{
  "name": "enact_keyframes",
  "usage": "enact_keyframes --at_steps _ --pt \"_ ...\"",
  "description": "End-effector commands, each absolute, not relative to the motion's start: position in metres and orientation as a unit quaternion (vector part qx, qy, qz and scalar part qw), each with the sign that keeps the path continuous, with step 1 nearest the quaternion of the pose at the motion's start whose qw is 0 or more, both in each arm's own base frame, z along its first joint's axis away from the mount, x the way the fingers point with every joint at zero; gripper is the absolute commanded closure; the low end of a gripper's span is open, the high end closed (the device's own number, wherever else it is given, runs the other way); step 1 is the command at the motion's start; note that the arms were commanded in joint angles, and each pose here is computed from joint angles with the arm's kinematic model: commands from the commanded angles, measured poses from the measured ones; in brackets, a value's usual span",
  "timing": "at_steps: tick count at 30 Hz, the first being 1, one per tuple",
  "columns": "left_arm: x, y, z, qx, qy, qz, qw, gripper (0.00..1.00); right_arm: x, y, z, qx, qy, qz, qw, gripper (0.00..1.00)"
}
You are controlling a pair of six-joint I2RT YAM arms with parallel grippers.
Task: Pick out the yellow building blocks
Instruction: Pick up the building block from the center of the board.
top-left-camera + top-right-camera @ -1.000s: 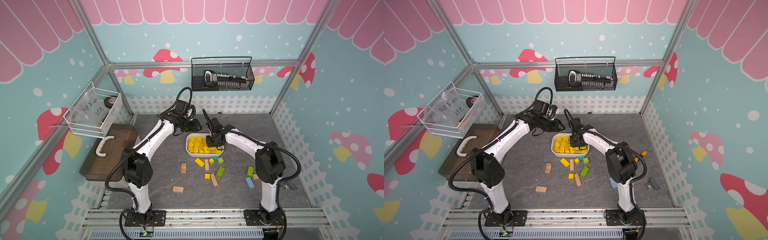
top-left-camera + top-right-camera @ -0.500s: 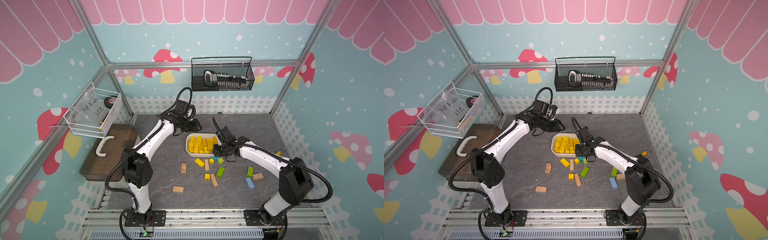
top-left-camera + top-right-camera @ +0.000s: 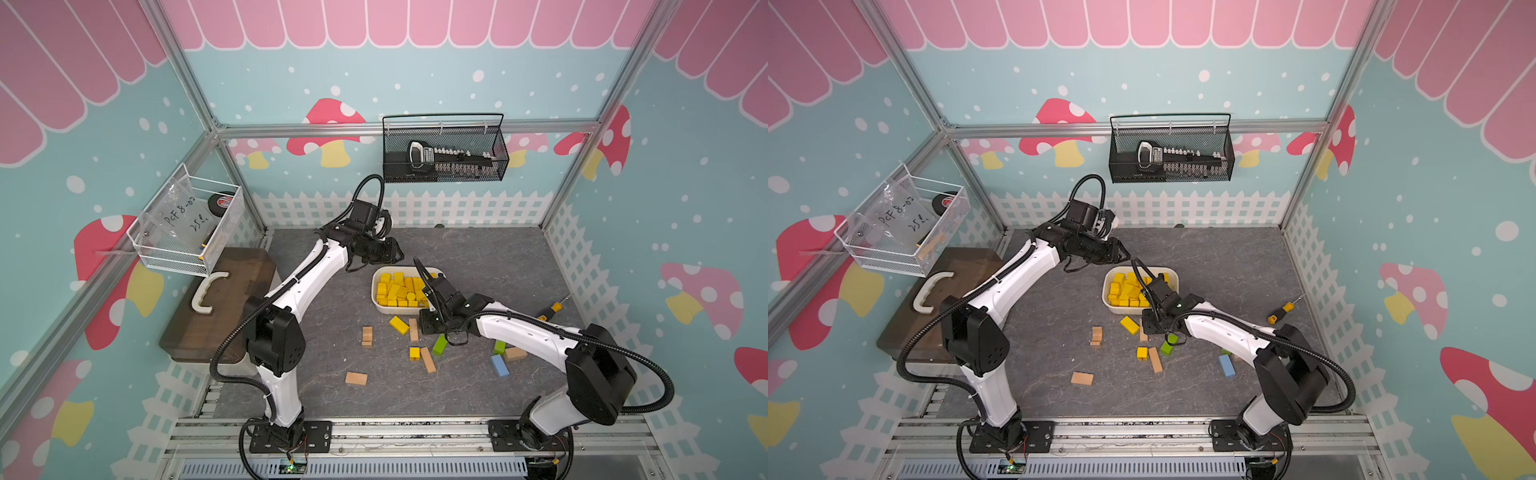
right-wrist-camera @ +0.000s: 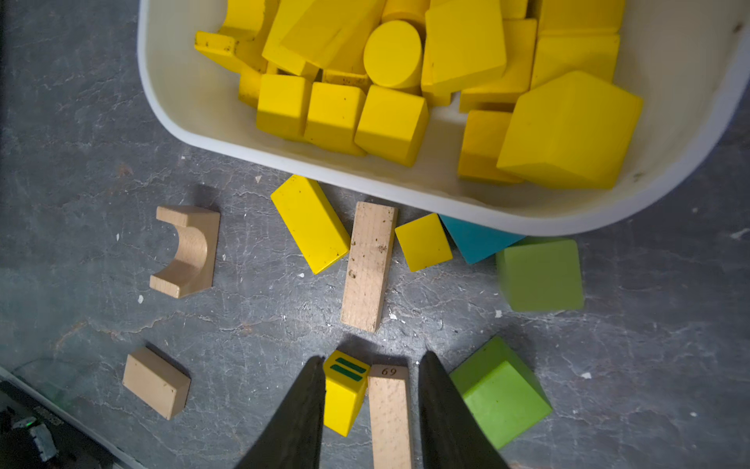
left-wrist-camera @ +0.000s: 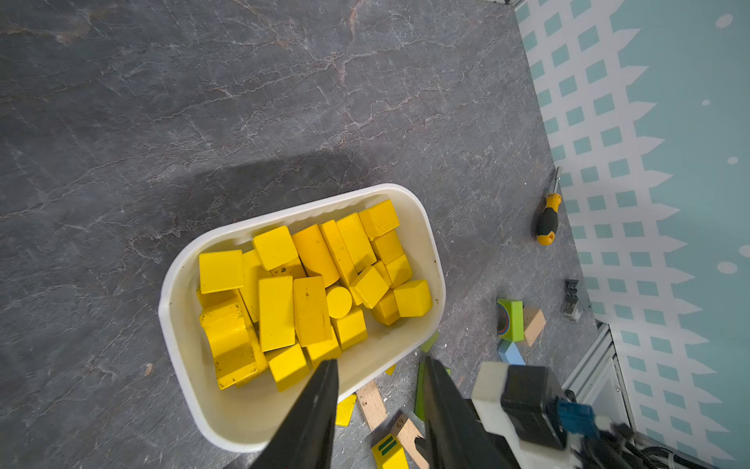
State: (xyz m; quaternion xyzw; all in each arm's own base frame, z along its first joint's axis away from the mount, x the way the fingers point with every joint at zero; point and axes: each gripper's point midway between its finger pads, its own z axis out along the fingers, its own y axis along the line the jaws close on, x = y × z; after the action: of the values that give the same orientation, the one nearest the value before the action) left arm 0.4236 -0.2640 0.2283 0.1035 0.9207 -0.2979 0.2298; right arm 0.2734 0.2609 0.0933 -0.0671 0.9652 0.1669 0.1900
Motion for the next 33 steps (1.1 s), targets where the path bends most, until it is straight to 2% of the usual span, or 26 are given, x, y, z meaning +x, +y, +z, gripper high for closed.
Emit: enact_keyframes --at_steps 1,9,16,24,26,30,33 --pt "0.426 -0.262 0.240 0.103 0.917 -0.301 0.240 0.61 0.272 0.261 0.077 -0.007 0.971 0.167 0.171 0.61" --pt "0.426 -0.263 0.241 0.103 0.916 -0.303 0.240 0.61 0.279 0.265 0.067 0.079 0.969 0.175 0.156 0.60" --pt "0.425 -0.263 0.242 0.103 0.916 -0.305 0.240 0.61 0.293 0.260 0.067 0.120 0.964 0.162 0.174 0.60" --pt "0.425 -0.264 0.242 0.104 0.915 -0.307 0.239 0.61 0.308 0.254 0.052 0.163 0.962 0.155 0.157 0.61" --pt "0.425 -0.264 0.242 0.103 0.915 -0.307 0.239 0.61 0.313 0.255 0.051 0.160 0.962 0.148 0.162 0.60" --pt "0.424 -0.264 0.243 0.104 0.915 -0.309 0.239 0.61 0.321 0.253 0.046 0.161 0.965 0.127 0.161 0.49" --pt "0.424 -0.265 0.242 0.104 0.915 -0.309 0.237 0.61 0.325 0.251 0.037 0.164 0.968 0.113 0.153 0.48"
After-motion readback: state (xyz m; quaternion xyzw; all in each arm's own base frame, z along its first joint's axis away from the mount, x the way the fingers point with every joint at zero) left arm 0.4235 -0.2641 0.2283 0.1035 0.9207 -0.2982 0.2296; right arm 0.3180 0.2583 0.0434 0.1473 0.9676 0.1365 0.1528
